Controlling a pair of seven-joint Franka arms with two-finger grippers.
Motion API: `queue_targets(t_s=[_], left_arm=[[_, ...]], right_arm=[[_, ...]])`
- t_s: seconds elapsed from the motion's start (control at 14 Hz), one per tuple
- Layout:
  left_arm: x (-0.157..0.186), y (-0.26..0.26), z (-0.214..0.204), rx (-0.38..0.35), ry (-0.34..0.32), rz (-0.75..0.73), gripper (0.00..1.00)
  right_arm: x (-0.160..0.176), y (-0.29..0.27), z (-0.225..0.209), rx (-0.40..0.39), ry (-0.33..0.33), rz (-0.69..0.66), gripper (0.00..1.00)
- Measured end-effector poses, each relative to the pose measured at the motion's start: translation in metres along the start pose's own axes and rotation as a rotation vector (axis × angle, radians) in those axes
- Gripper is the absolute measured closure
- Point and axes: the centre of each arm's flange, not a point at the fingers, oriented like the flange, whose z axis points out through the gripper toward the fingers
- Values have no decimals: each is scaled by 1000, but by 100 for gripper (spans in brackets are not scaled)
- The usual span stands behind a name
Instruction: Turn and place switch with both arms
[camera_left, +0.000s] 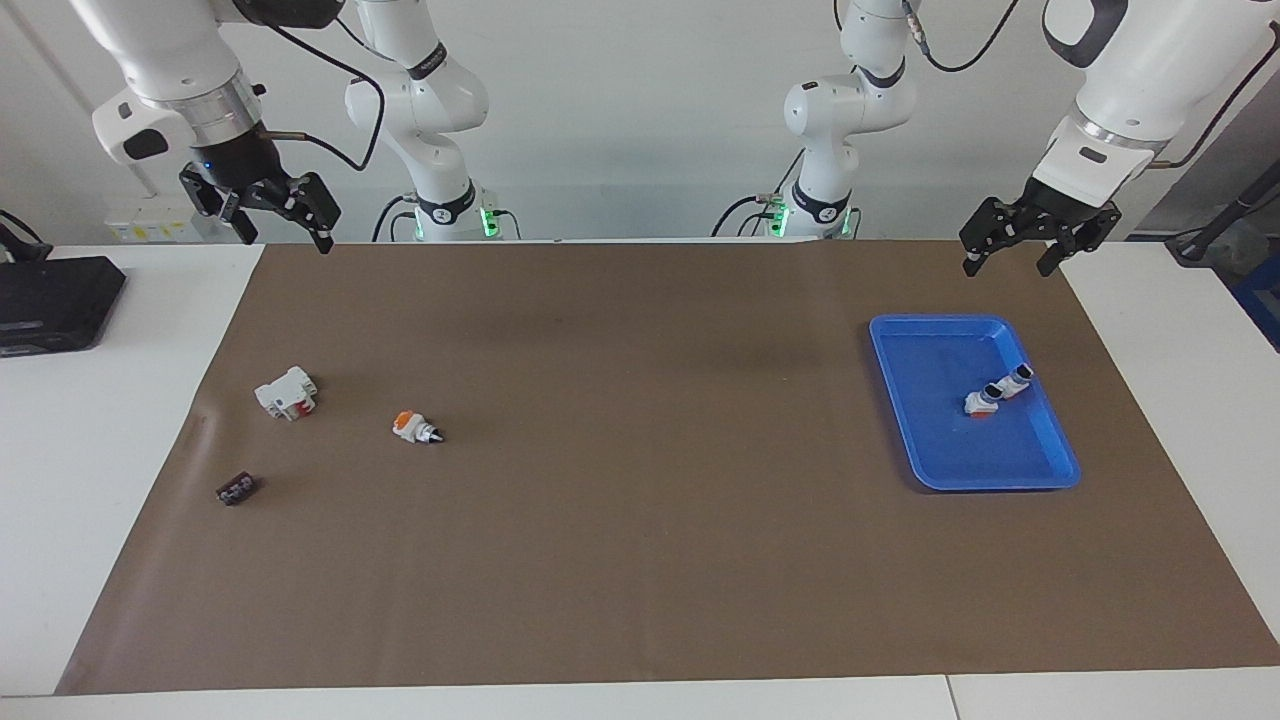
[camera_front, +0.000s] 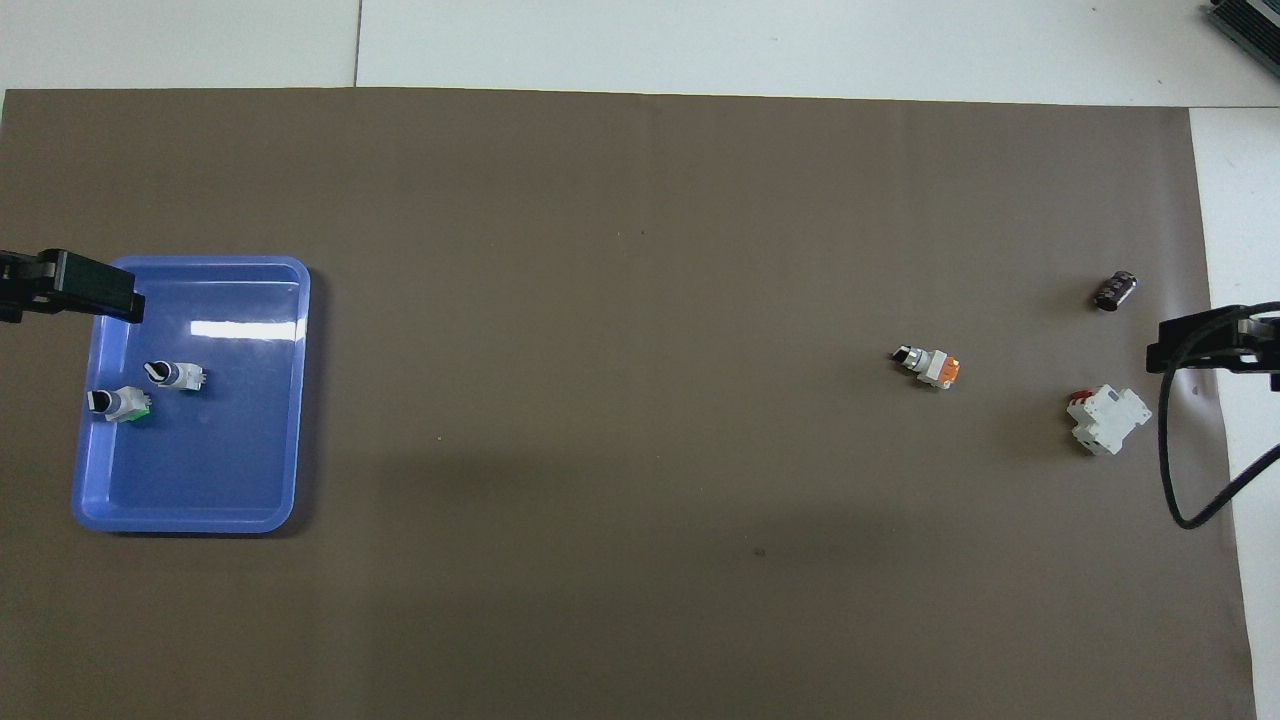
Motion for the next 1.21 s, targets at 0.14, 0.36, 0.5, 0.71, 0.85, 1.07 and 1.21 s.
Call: queue_targets(t_s=[0.14, 0.36, 0.5, 0.71, 0.85, 1.07, 1.21], left_arm=[[0, 0, 0, 0, 0, 0, 0], [0, 0, 0, 0, 0, 0, 0], [0, 0, 0, 0, 0, 0, 0], [0, 0, 0, 0, 0, 0, 0], [0, 0, 0, 0, 0, 0, 0], [0, 0, 0, 0, 0, 0, 0], [0, 0, 0, 0, 0, 0, 0]], right_arm=[[0, 0, 0, 0, -1, 0, 0], [0, 0, 0, 0, 0, 0, 0], [-1, 0, -1, 0, 1, 0, 0], [-2, -2, -2, 0, 0, -5, 0], [-5, -3, -3, 7, -9, 4, 0], [-8, -6, -5, 48, -15, 9, 0], [-6, -7, -1, 52, -12, -54, 0]])
